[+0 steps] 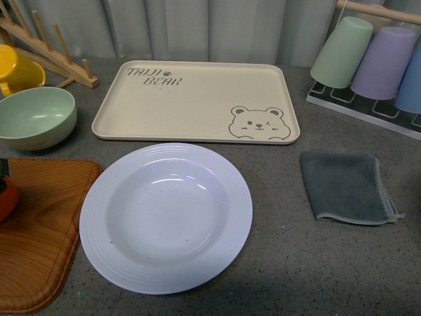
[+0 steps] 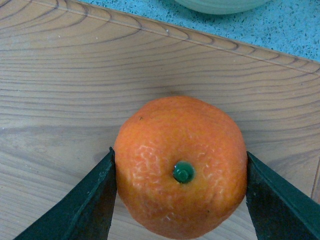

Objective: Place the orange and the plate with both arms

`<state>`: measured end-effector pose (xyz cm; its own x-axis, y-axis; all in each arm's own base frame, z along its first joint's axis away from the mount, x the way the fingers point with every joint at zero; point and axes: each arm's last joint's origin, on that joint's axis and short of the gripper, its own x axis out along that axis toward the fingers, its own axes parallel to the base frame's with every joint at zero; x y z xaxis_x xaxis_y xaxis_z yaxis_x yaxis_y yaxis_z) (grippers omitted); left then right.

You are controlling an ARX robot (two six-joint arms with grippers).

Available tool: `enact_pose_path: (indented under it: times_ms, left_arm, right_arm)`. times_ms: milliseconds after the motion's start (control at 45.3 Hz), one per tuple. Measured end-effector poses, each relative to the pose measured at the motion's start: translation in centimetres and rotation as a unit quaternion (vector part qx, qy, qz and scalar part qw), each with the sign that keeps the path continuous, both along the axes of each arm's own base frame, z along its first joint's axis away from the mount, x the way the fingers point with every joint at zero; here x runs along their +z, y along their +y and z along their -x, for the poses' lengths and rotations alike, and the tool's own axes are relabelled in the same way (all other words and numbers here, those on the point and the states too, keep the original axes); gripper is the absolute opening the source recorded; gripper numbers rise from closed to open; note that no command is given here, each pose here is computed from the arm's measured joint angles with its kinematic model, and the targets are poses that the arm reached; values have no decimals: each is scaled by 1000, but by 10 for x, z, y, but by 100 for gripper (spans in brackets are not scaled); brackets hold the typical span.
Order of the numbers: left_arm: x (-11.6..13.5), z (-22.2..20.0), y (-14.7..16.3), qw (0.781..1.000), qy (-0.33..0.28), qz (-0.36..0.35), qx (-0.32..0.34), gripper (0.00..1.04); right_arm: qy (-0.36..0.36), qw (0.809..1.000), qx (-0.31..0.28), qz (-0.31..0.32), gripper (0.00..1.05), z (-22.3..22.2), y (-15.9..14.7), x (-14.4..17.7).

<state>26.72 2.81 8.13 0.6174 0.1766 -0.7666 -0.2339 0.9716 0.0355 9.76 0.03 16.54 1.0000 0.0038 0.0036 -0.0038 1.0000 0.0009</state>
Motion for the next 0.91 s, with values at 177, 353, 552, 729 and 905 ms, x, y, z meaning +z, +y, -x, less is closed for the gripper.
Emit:
enact_pose_path:
  times_ms: [177,353,552,729,905]
  left_arm:
    - [14,0,-11,1000,-22,10,-11,64]
    - [34,-4,-58,995,-58,26,-77,64]
    - [30,-5,-122,983,-56,55,-166,64]
    - [19,-5,-154,978,-41,61,-197,64]
    - [3,-9,-166,976,-25,58,-207,64]
  right_arm:
    - [0,1000,0,0,95,0,0,0]
    - [0,1000,0,0,95,0,0,0]
    - [0,1000,0,0,95,0,0,0]
    - [0,1000,0,0,95,0,0,0]
    - [0,1000,0,0,95,0,0,0]
